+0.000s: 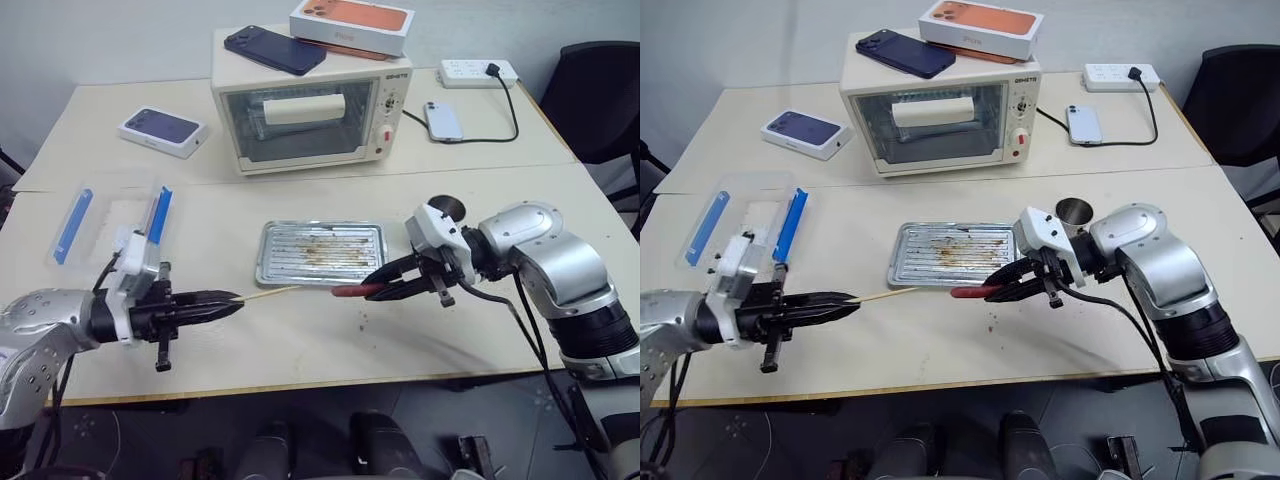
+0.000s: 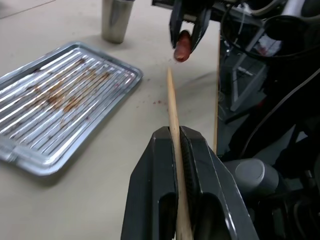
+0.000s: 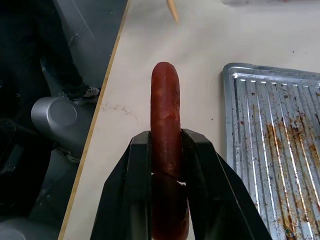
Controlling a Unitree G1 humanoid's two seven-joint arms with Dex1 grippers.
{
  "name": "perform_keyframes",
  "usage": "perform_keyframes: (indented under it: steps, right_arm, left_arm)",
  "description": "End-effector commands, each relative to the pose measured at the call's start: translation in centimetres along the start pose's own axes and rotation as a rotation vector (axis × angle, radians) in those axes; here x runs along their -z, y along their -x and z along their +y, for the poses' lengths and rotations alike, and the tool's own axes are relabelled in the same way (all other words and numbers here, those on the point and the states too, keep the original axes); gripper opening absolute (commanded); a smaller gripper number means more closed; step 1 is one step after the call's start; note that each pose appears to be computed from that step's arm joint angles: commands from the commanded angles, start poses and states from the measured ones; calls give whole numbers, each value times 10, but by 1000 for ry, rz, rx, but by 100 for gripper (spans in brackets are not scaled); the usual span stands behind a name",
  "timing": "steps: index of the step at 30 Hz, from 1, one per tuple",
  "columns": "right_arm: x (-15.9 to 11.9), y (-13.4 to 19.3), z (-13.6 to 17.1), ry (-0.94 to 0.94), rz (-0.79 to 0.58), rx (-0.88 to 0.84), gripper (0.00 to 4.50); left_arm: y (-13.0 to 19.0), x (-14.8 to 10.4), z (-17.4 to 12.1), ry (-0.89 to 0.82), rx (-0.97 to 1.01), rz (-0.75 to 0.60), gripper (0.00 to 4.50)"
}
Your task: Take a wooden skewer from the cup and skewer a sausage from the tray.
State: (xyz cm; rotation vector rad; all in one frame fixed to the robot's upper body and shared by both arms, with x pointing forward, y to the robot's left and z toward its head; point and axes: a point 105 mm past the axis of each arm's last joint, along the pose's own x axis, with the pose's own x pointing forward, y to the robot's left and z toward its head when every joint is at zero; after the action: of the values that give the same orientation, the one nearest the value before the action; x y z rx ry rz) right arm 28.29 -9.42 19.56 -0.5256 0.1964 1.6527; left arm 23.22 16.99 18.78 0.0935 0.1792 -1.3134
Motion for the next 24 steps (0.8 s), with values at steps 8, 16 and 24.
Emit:
perform_keyframes:
  steps: [8,16,24]
  right_arm:
    - [-15,-3,2,62,-46,9,87]
    - [-17,-8,4,61,-52,4,87]
    - [-17,-10,3,58,-56,12,87]
  left_arm:
    - [-13,1,3,-27,49,9,0]
    - [-16,0,5,-33,57,-11,0]
    - [-21,0,5,-36,70,-29,0]
